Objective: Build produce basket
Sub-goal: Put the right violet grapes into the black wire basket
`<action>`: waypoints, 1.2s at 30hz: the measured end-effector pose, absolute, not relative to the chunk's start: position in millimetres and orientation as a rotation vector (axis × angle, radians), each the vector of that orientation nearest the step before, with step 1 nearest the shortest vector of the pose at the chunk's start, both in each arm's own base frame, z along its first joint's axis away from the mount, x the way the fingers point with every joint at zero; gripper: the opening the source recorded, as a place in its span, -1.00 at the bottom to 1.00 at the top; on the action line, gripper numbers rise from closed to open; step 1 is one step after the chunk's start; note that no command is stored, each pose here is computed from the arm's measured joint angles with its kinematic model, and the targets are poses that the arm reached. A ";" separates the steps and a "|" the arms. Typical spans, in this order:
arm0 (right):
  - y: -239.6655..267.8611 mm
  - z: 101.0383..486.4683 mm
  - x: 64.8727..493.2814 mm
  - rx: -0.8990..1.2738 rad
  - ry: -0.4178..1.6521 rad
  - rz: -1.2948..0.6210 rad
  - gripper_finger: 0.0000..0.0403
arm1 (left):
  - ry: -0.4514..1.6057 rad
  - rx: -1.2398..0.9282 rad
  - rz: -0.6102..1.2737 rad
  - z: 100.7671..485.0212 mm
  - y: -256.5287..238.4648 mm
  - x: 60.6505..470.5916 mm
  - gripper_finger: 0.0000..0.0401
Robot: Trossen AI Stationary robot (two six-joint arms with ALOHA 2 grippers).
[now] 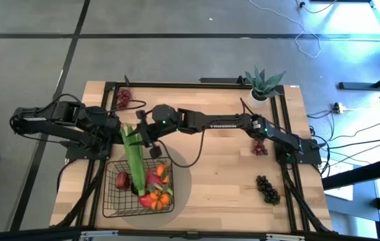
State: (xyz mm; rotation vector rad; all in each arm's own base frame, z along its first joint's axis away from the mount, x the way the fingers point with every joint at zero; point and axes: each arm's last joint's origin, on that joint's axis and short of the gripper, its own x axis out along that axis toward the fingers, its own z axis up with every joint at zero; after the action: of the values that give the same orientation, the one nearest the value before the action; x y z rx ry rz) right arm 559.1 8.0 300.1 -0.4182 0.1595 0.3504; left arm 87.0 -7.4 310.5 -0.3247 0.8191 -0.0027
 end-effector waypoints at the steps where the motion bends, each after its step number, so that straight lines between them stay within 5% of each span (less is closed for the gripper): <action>1: 10.9 302.9 557.9 -0.429 0.154 0.356 -0.38 | 0.820 -0.326 -0.005 310.5 -7.5 87.0 -1.00; 23: 16.4 340.8 528.3 -0.459 0.260 0.345 -0.38 | 0.788 -0.190 0.115 311.0 -2.7 85.9 -1.00; 36: 14.7 386.1 469.0 -0.426 0.547 0.179 -0.38 | 0.551 -0.146 0.465 357.8 8.4 71.1 -1.00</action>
State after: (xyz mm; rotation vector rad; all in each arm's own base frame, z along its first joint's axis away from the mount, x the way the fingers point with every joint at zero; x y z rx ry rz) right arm 469.0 14.7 386.1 -0.4259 0.5466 0.1792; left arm 71.1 8.4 357.8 -0.1458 0.5509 0.4648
